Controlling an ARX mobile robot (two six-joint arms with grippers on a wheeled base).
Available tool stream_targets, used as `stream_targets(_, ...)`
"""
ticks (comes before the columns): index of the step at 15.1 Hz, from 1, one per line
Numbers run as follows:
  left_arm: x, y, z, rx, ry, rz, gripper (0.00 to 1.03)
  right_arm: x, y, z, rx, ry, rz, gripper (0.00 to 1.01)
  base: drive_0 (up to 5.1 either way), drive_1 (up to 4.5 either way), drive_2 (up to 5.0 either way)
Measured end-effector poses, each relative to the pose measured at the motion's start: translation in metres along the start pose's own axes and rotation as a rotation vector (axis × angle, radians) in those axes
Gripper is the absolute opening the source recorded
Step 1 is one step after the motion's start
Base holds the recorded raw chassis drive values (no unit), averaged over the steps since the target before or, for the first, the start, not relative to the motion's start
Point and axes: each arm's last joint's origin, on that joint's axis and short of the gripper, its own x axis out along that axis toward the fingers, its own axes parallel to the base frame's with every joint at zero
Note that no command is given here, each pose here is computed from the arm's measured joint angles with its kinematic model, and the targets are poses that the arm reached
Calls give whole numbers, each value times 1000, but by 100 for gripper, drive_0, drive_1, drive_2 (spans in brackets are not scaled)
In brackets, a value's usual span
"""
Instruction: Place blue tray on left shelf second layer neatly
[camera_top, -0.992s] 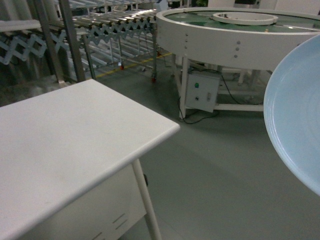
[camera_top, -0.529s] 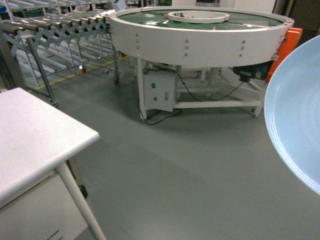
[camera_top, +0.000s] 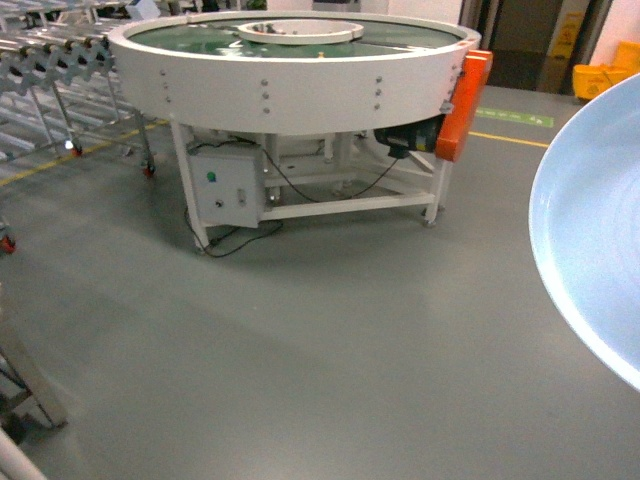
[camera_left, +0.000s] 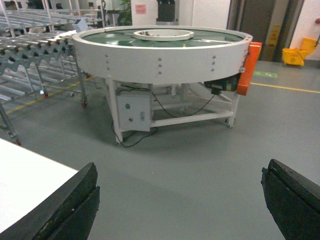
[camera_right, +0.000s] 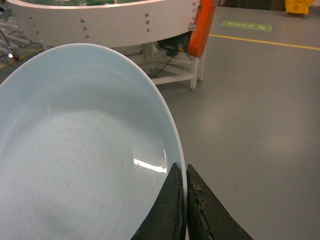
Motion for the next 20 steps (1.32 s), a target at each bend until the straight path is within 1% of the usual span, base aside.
stream_targets(20, 0, 0, 1, 0, -6, 0, 98, 0, 0, 0, 0, 0, 0, 2, 315, -262, -530)
